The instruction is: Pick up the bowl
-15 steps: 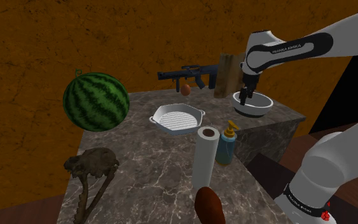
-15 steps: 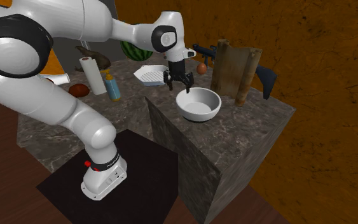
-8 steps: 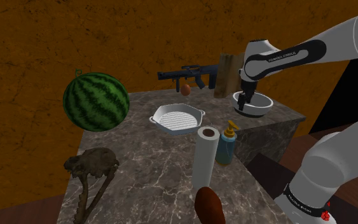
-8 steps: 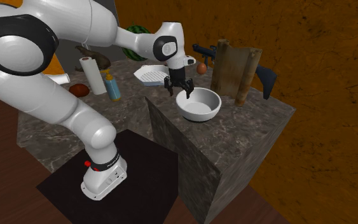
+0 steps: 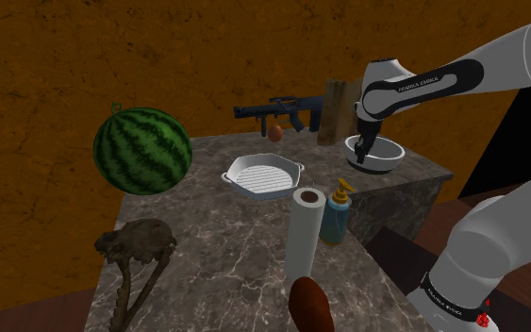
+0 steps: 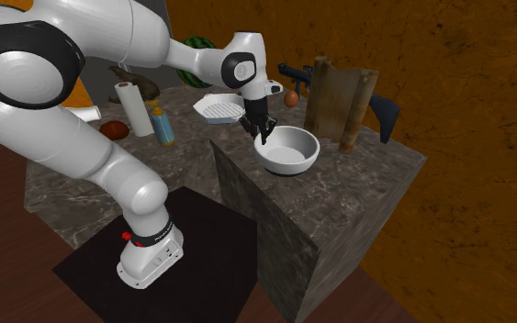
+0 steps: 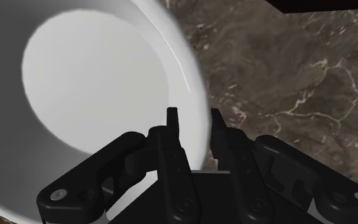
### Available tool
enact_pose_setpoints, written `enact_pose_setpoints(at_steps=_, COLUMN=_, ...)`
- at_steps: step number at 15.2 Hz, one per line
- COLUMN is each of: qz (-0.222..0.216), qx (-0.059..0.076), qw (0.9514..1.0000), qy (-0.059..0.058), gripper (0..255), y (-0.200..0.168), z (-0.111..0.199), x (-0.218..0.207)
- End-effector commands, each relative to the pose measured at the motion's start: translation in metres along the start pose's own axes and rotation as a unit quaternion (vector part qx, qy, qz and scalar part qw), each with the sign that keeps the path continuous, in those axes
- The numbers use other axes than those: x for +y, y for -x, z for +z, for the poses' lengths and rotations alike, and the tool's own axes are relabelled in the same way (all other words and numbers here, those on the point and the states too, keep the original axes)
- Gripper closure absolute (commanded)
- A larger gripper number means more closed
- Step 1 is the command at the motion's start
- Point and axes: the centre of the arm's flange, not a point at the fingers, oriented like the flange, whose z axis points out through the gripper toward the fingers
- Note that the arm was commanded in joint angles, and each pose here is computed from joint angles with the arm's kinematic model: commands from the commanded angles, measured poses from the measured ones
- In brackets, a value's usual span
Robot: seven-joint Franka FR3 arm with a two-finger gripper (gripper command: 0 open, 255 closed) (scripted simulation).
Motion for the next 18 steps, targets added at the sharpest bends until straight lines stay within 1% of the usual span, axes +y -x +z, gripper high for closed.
enact_pose_setpoints(at_steps=1, qz=-0.001, qx=-0.001, qw=1.0, qy=0.0, gripper=255, y=0.0, z=0.001, x=-0.001)
enact_pose_setpoints(at_steps=2, qz=0.0, qx=-0.001, qw=1.0, qy=0.0, gripper=255, y=0.0, z=0.001, x=0.0)
enact_pose_setpoints(at_steps=17, qz=0.0, qx=-0.001, qw=1.0, qy=0.0, gripper=255, y=0.001, z=-0.078, x=0.01)
enact_pose_setpoints(at_steps=18, qz=0.0, qx=-0.001, qw=1.0, qy=0.0, gripper=255, y=0.001, z=-0.079, x=0.01)
